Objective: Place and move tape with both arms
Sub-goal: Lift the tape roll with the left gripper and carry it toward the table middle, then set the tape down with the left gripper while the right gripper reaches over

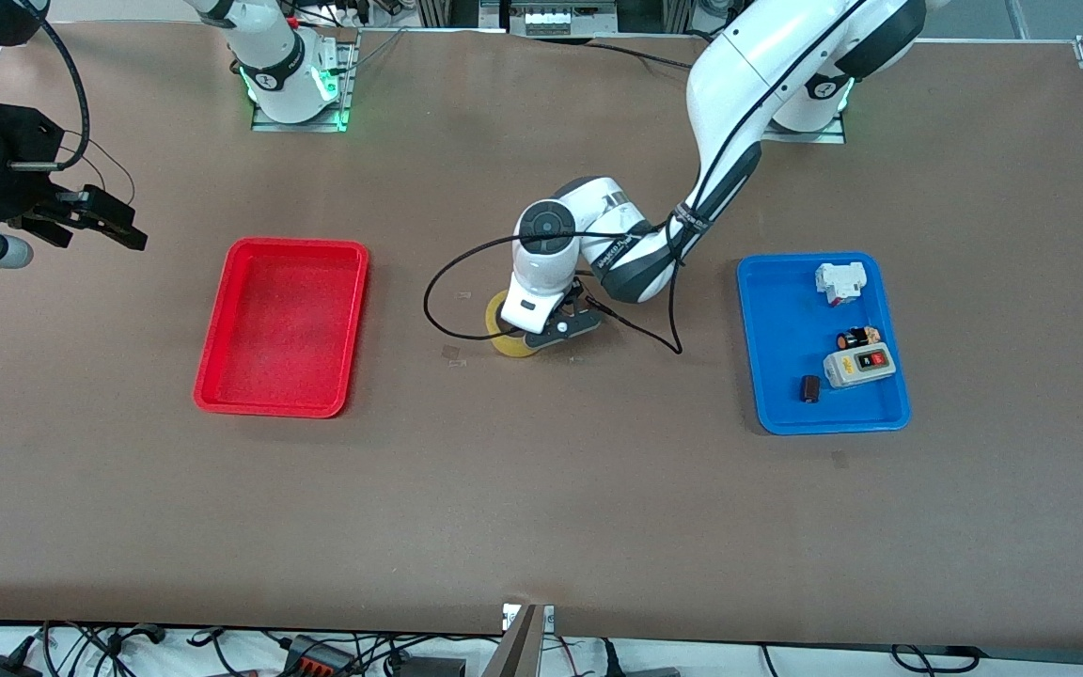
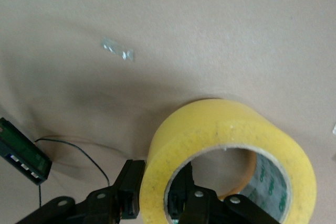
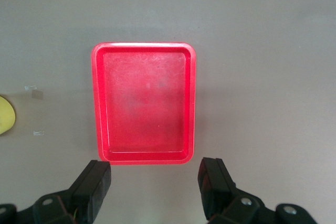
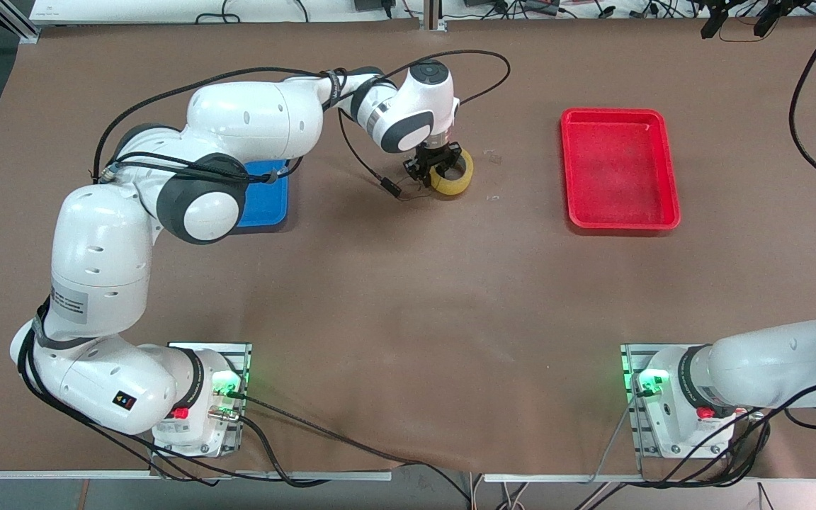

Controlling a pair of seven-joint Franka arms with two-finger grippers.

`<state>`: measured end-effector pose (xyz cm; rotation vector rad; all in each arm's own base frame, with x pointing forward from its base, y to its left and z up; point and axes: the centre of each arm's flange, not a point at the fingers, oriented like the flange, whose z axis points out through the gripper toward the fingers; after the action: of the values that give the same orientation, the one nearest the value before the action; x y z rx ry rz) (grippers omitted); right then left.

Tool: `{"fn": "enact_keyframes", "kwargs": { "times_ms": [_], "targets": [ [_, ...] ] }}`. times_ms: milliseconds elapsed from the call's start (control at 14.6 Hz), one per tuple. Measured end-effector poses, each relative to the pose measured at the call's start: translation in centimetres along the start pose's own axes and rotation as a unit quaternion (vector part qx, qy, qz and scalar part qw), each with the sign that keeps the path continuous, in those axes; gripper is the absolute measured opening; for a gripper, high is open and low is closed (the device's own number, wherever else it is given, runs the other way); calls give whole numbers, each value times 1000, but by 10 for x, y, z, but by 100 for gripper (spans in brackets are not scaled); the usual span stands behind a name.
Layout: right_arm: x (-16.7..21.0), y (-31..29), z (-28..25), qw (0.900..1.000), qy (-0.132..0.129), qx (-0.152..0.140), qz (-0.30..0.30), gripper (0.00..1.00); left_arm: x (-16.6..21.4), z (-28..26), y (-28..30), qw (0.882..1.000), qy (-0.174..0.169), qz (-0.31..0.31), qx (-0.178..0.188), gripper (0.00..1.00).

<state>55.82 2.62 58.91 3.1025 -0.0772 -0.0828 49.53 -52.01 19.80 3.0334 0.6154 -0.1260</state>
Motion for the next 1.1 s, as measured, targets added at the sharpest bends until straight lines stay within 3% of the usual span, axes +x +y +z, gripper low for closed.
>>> {"fn": "enact_keyframes", "kwargs": {
  "times_ms": [69,137,481,755,1099],
  "targets": [
    [0,-1,0,1000,0,0,-1,98,-3,0,1,1000,0,1,0,30],
    [0,-1,0,1000,0,0,-1,98,-3,-1,2,1000,0,1,-1,37],
    [-1,-13,-1,1000,2,0,-12,98,4,-9,5,1000,5,-3,-8,96],
    [1,-52,6,1000,10,2,-20,98,34,-38,-5,1000,16,-10,4,100],
    [6,-151,48,1000,22,4,-19,98,108,-128,-56,999,35,-1,35,100]
  ]
}}
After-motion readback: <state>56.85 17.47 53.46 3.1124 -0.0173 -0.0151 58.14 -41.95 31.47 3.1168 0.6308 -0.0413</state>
